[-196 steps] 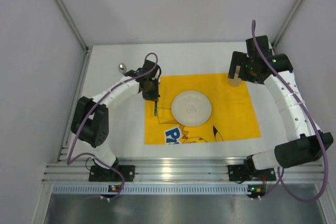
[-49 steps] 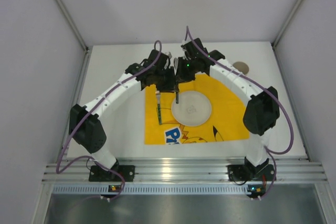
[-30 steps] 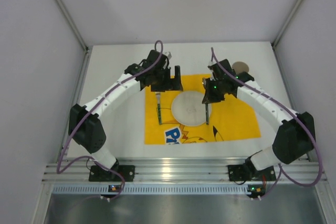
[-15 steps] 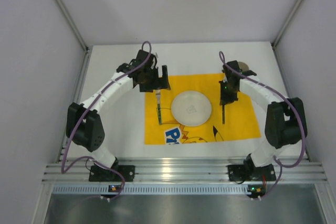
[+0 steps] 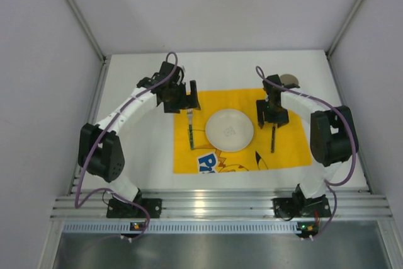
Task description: Set the dinner table for one person
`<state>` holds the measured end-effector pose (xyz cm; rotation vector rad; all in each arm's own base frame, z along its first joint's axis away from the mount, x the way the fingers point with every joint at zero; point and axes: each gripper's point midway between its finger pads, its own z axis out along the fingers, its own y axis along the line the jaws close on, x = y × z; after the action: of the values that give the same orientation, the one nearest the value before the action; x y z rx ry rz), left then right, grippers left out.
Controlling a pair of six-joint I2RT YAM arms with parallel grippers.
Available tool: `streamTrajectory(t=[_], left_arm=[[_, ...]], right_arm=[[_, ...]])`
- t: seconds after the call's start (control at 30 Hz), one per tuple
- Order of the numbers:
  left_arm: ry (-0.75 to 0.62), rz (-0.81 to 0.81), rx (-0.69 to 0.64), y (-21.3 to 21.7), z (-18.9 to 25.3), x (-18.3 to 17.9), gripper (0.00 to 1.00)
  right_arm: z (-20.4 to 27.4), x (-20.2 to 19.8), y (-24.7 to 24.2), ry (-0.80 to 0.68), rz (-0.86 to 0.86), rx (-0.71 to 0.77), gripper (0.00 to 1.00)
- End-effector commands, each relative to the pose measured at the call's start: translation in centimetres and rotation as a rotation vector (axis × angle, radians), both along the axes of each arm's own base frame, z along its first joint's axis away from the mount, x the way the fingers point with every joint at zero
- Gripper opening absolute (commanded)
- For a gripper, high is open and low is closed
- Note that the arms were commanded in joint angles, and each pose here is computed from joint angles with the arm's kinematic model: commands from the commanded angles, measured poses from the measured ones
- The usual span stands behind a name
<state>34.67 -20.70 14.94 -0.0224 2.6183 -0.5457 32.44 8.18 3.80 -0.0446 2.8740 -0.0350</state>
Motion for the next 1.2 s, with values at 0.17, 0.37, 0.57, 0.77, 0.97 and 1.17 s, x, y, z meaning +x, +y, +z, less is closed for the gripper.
streamTrajectory(t=[0.17,0.37,0.57,0.77,0.97,1.17], left_arm=[[-0.073,0.003,-0.049,-0.5,2.2,1.1,0.95],[-0.102,0.008,-0.041,-0.4,2.9,1.8,0.97],[-0.116,0.002,-0.026,-0.3,3.5,2.5,0.97],[-0.24,0.052,0.043,2.0,6.6,3.5,0.99],[-0.771,0.272,-0.01,6.2,15.5,5.1,0.99],[-1.065,0.281,-0.006,9.1,14.3,0.8,0.99]], right_arm=[[1.8,0.2,-2.1,-0.036,-0.079,-0.122,0.77],[5.0,0.1,-0.4,-0.117,-0.056,-0.062,0.84],[8.1,-1.2,1.0,-0.181,-0.043,-0.008,0.89],[24.5,-2.4,3.6,-0.764,0.029,0.243,1.0],[28.4,-4.8,-1.2,-1.052,-0.359,0.38,1.0],[24.3,-8.0,-1.7,-1.002,-0.335,0.401,1.0]])
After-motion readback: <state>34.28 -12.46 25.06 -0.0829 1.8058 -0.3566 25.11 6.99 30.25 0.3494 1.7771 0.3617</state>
